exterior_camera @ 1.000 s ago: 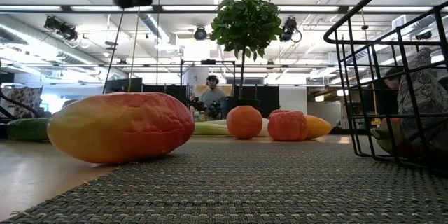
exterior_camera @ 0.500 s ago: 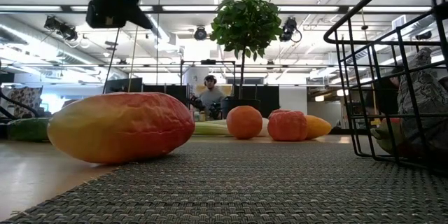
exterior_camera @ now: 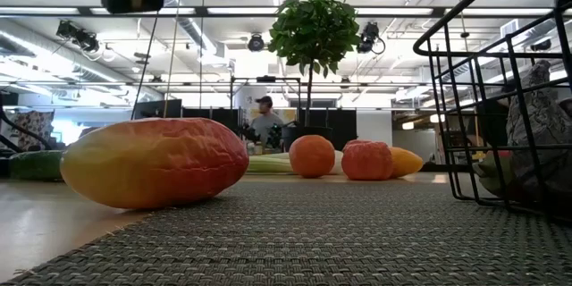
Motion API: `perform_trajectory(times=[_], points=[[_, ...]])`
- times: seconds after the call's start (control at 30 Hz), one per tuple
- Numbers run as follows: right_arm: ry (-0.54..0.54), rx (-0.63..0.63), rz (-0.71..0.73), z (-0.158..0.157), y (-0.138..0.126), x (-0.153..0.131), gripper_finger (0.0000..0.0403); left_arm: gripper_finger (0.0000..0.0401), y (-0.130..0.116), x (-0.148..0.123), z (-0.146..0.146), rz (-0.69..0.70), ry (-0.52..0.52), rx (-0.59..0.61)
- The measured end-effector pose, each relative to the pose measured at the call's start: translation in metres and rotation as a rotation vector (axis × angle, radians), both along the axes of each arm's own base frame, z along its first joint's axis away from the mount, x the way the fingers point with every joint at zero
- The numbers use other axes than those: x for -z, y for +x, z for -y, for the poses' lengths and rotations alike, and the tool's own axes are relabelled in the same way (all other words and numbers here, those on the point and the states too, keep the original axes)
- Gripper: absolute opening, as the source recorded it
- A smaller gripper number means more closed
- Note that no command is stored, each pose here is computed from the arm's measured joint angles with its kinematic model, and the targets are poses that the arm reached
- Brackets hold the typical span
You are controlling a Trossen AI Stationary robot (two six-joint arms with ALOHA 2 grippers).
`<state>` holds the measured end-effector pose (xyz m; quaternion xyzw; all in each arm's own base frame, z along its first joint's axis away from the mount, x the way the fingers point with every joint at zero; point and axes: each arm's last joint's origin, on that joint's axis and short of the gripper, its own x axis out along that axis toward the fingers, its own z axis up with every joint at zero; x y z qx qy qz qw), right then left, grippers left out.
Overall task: Build produce basket
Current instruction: Put the orange mango into the black wire basket
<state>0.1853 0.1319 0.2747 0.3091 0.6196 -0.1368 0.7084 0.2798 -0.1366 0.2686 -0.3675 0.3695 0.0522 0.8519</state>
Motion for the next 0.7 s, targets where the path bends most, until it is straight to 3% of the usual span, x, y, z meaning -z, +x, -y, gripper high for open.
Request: perform_trajectory(times=[0.17,0.3,0.5,0.6,0.7], points=[[-0.002,0.04,0.099,0.011,-0.016,-0.019,0.0242,0.0194,0.021,-0.001,0.013,-0.105,0.094,0.045],[0.026,0.033,0.155,0.018,-0.026,-0.03,0.0274,0.0214,0.041,0.006,0.019,-0.184,0.135,0.038],[0.041,0.028,0.189,0.023,-0.034,-0.038,0.0289,0.0266,0.044,0.04,0.015,-0.528,0.243,-0.033],[0.031,0.013,0.19,0.023,-0.038,-0.038,0.029,0.029,0.044,0.054,0.012,-0.639,0.221,-0.072],[0.009,-0.005,0.172,0.021,-0.042,-0.037,0.029,0.031,0.052,0.056,0.014,-0.611,0.144,-0.062]])
